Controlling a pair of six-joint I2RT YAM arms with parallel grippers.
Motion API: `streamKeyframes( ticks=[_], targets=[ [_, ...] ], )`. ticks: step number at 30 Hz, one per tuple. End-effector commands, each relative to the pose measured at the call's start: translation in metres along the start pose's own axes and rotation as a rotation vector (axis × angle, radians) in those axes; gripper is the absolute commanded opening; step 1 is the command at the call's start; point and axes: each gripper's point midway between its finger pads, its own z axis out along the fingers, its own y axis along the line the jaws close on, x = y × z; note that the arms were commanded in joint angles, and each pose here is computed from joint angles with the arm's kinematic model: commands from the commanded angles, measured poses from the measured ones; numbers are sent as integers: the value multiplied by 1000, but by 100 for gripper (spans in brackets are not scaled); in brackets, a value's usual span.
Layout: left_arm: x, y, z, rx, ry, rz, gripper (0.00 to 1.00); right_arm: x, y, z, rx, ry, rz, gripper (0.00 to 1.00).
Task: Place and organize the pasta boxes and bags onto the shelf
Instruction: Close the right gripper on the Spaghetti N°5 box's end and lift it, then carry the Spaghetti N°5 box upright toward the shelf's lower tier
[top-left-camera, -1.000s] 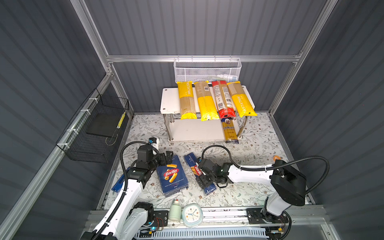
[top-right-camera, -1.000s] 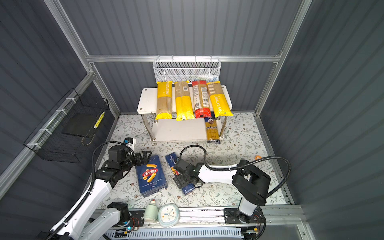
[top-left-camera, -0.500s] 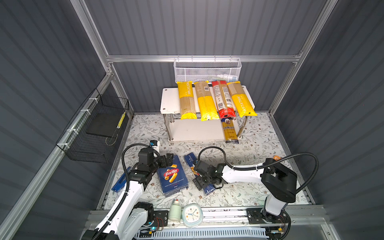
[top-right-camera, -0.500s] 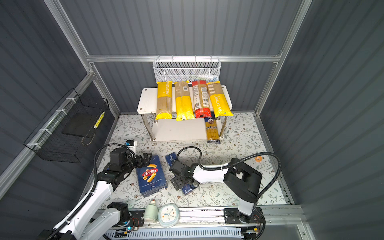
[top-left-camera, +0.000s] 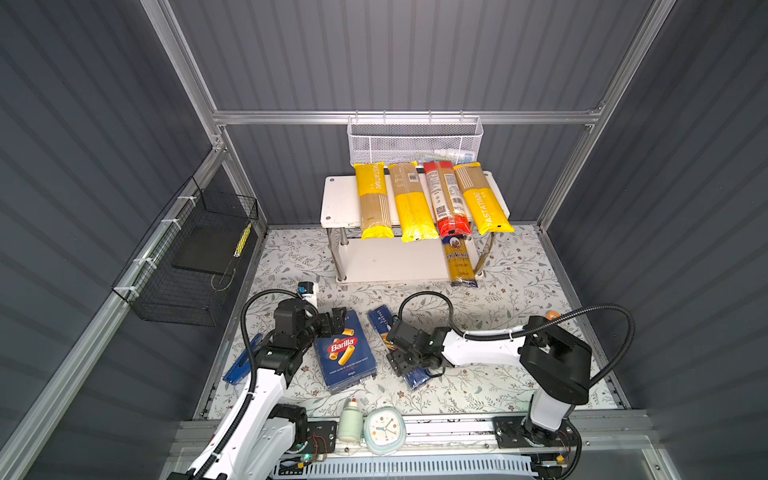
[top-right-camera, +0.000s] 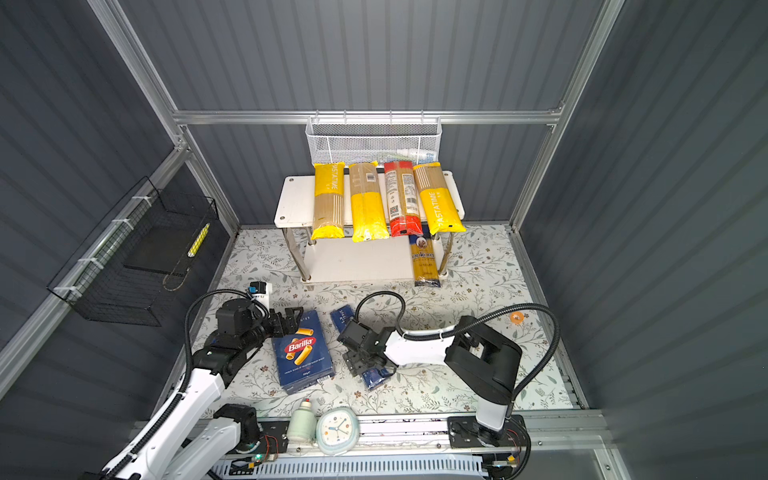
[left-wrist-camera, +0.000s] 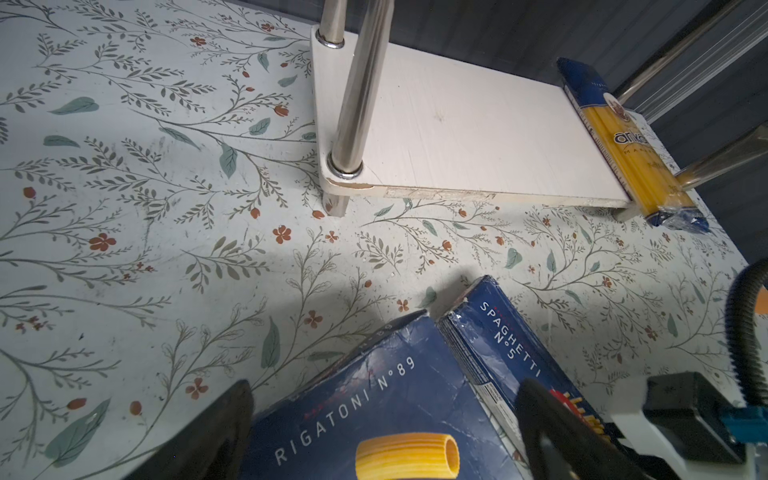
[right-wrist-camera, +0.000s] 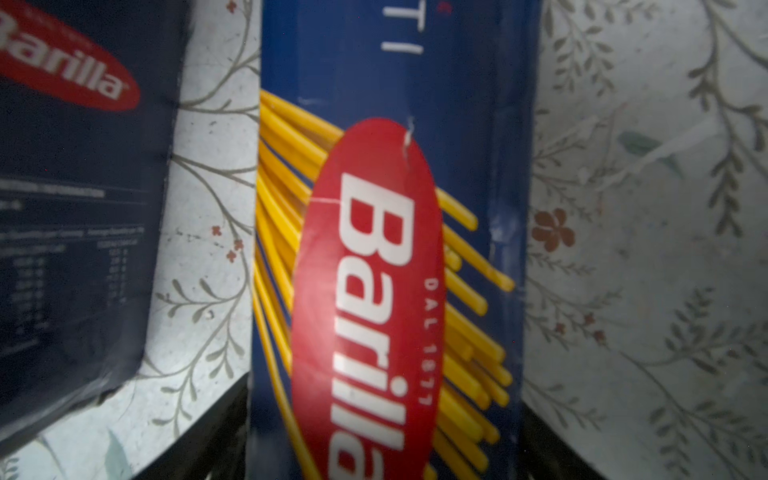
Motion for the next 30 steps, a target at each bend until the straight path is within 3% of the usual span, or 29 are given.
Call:
streamKeyframes(
  ticks=[1, 9, 30],
  targets=[
    [-2, -1, -2, 10, -28, 27, 99, 15, 0, 0, -4, 37, -5, 76],
    [-3, -1, -8, 4, -36, 41, 99, 0, 4, -7, -22, -24, 19, 60],
    [-15, -15, -13, 61, -21, 29, 99, -76, 21, -55, -154, -313, 178, 38]
  ],
)
